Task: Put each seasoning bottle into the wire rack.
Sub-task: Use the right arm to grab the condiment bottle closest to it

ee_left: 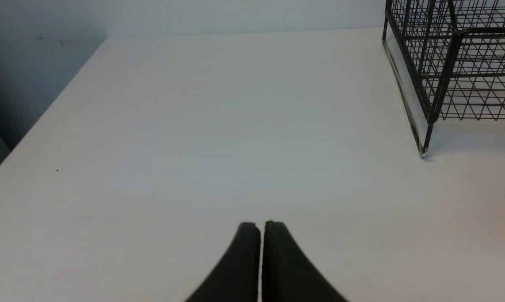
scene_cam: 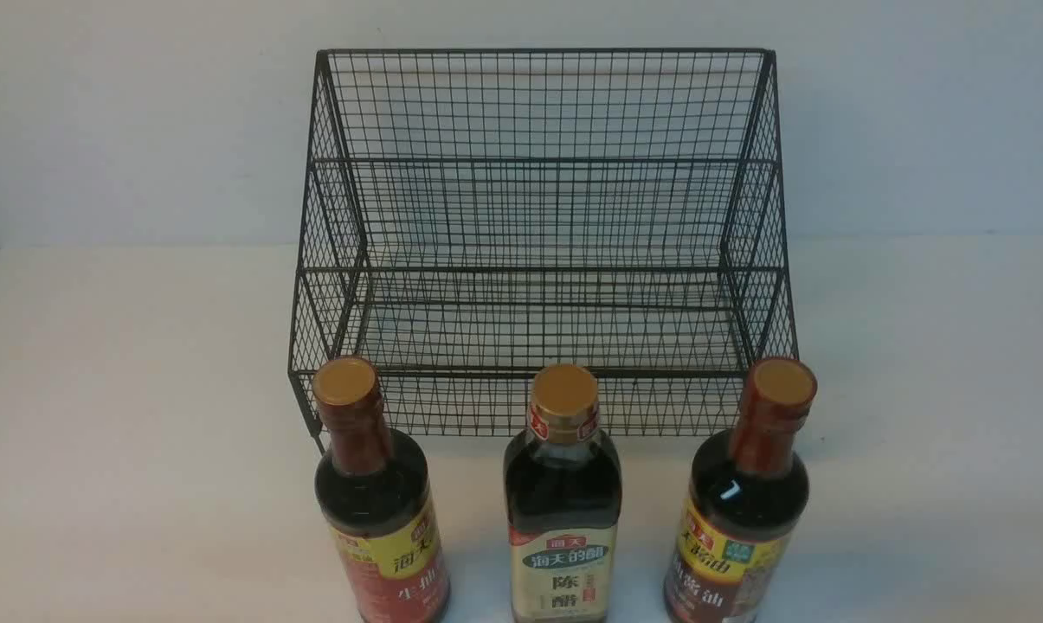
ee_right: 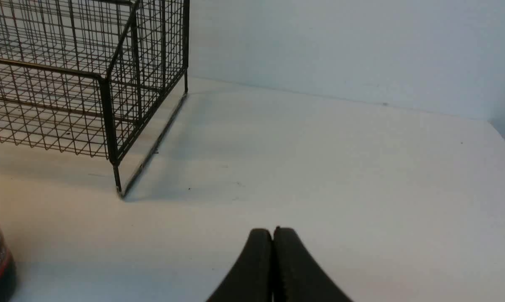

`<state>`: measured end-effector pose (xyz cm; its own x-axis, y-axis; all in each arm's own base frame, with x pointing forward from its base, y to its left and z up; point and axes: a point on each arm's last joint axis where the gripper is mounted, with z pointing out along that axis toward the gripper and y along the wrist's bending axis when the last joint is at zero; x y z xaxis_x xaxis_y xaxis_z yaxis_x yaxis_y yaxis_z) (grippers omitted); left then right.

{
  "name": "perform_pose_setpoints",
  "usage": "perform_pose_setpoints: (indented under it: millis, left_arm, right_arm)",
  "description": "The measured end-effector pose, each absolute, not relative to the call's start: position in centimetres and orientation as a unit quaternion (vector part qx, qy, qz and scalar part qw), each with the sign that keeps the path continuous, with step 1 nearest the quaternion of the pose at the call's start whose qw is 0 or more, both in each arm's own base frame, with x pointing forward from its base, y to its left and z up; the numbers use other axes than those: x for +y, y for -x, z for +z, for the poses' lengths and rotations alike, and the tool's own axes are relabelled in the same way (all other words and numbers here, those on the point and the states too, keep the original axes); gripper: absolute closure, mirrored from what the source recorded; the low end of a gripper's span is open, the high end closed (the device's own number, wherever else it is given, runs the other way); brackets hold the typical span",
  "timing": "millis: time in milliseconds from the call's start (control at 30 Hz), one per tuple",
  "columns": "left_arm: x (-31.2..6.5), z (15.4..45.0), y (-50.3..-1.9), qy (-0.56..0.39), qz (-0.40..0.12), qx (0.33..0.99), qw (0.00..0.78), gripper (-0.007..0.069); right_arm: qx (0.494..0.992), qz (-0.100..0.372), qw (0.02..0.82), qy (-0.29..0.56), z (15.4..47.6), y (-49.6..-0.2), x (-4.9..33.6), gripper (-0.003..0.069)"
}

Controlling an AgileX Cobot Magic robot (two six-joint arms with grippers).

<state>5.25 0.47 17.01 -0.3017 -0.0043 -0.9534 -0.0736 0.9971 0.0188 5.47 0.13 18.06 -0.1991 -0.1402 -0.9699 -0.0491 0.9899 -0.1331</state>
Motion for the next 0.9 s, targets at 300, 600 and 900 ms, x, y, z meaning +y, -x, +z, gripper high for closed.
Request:
perform_pose_setpoints:
  millis: [300,600,900]
  left_arm:
    - [0.47,17.01,-5.25,0.024,0.029,0.806,0.59,0.0629]
    - [0.47,17.01,-5.25,0.024,0.029,0.806,0.59,0.0629]
    - [0.47,17.01,-5.25,0.024,0.029,0.806,0.59,0.0629]
  right_arm:
    - [0.773,-0.036,0.63,0.061,18.06,-5.47,0.13,0.0673]
    - [0.773,-0.036,0.63,0.061,18.06,-5.47,0.13,0.0673]
    - [0.773,-0.031,0.631,0.057,18.08,-5.47,0.16,0.0673]
